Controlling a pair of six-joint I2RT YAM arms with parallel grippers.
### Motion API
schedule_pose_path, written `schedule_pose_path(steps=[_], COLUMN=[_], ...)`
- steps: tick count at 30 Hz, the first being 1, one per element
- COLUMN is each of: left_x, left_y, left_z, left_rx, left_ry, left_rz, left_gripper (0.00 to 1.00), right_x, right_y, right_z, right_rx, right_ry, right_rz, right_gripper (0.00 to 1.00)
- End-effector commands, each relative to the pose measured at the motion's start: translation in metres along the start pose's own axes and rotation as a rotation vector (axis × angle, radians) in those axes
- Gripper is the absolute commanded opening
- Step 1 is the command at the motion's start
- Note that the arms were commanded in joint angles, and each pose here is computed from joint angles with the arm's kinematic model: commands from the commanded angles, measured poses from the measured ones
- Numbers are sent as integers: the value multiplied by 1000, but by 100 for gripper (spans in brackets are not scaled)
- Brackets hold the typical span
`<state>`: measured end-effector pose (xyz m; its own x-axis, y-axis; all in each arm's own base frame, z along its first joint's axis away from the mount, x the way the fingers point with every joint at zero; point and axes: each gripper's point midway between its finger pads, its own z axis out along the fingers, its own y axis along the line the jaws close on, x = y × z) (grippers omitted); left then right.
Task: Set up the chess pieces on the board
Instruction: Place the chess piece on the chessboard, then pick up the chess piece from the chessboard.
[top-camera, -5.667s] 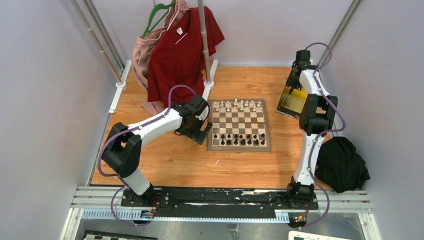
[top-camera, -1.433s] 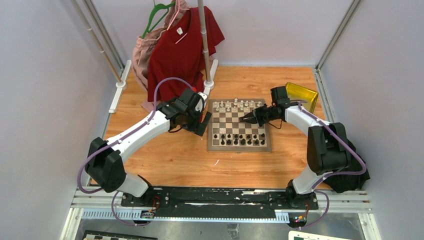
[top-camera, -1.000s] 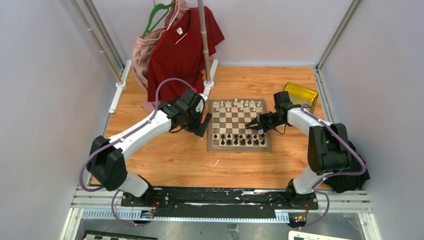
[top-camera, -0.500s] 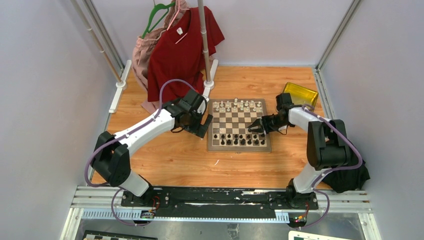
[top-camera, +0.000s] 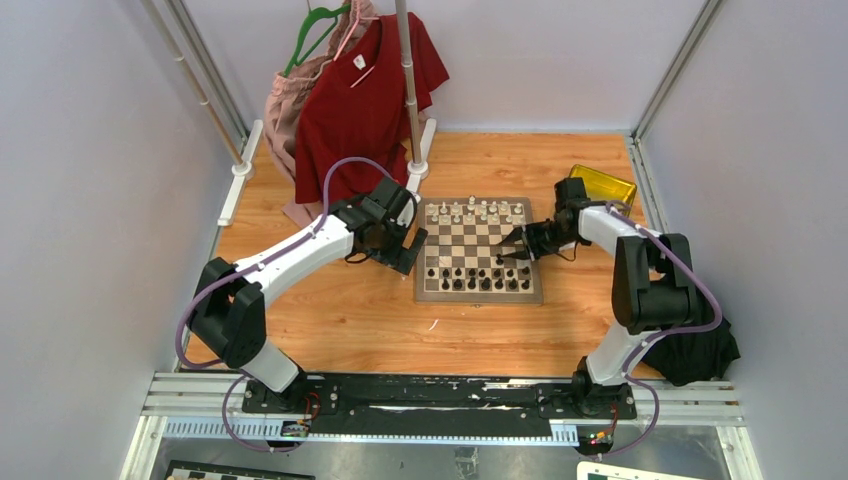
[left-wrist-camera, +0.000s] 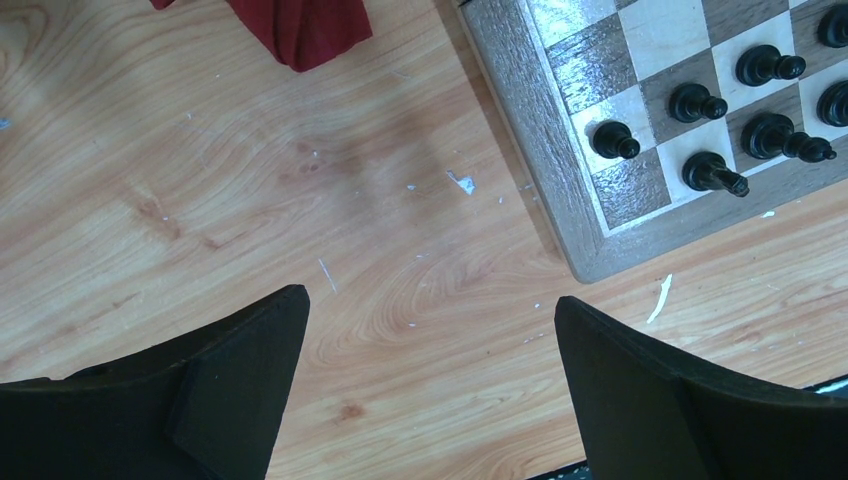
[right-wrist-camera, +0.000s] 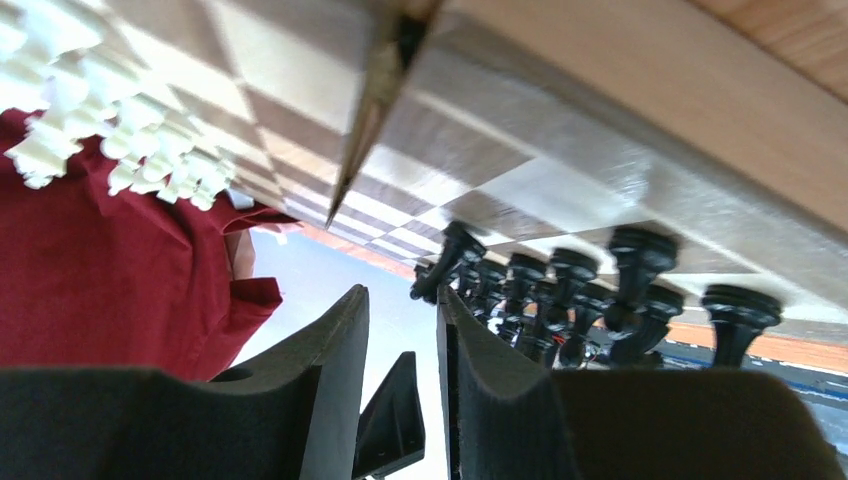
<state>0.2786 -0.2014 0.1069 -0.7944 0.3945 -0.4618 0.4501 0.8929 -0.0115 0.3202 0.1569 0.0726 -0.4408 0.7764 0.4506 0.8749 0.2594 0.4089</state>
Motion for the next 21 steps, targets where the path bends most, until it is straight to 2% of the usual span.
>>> schedule_pose_path(steps=[1, 9, 12, 15, 21], left_x=[-12, -13, -10, -7, -6], left_y=[-1, -4, -5, -7, -8], left_z=[-4, -9, -11, -14, -21], left_rx=[8, 26, 36, 46, 56], left_ry=[-24, -37, -39, -41, -65], left_rz=[12, 3, -7, -18, -34], left_gripper=[100, 100, 100, 100, 100], right_x=[-2, 8, 11, 13, 8], right_y=[16, 10, 16, 25, 39], right_z=[-16, -37, -44, -54, -67], right_rx=[-8, 10, -2, 54, 283], right_ry=[-29, -73, -98, -146, -292], right_rz=[-72, -177, -282, -500, -1078], right_gripper=[35, 35, 35, 32, 27])
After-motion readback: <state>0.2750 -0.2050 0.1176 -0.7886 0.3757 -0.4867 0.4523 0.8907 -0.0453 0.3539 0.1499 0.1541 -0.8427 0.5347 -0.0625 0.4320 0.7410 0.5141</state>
